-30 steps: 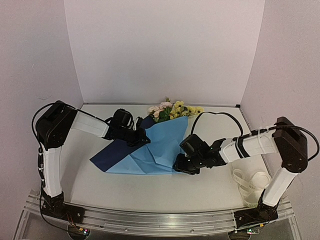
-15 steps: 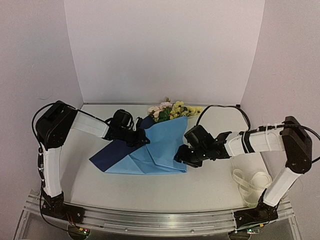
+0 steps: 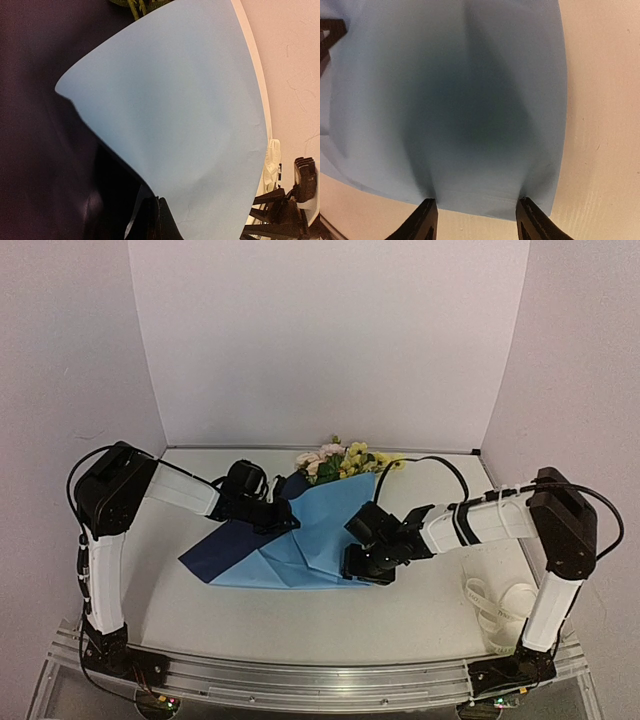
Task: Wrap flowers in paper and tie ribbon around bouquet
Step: Press the fold line on the 2/3-folded wrapping paper.
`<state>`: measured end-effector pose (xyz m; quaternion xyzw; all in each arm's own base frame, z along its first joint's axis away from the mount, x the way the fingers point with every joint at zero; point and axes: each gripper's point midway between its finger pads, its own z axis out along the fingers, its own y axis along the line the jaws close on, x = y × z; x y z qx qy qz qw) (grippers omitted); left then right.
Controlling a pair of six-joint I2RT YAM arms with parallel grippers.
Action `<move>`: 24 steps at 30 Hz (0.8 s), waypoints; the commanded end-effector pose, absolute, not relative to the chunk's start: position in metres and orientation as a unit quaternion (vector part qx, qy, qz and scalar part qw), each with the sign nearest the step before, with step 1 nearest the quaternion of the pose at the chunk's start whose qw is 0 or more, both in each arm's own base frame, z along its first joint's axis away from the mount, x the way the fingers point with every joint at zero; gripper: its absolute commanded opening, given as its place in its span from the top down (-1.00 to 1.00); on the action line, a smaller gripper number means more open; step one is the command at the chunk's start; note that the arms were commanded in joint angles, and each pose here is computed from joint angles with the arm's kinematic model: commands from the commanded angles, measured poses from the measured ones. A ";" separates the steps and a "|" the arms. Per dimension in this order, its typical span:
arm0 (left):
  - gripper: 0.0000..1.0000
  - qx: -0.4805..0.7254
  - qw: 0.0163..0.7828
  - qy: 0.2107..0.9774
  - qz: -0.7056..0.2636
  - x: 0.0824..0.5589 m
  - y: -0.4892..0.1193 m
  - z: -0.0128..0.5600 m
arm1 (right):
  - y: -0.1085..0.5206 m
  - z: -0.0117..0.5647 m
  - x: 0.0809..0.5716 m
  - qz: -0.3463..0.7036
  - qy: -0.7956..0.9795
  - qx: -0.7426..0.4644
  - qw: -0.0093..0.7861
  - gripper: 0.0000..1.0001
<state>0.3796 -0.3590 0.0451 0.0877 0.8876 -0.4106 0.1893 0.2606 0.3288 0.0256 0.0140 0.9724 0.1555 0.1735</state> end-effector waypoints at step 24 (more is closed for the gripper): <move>-0.03 0.069 0.314 0.868 -0.379 0.398 -0.346 0.173 | 0.305 -0.021 0.241 0.050 0.989 -0.009 0.136 0.05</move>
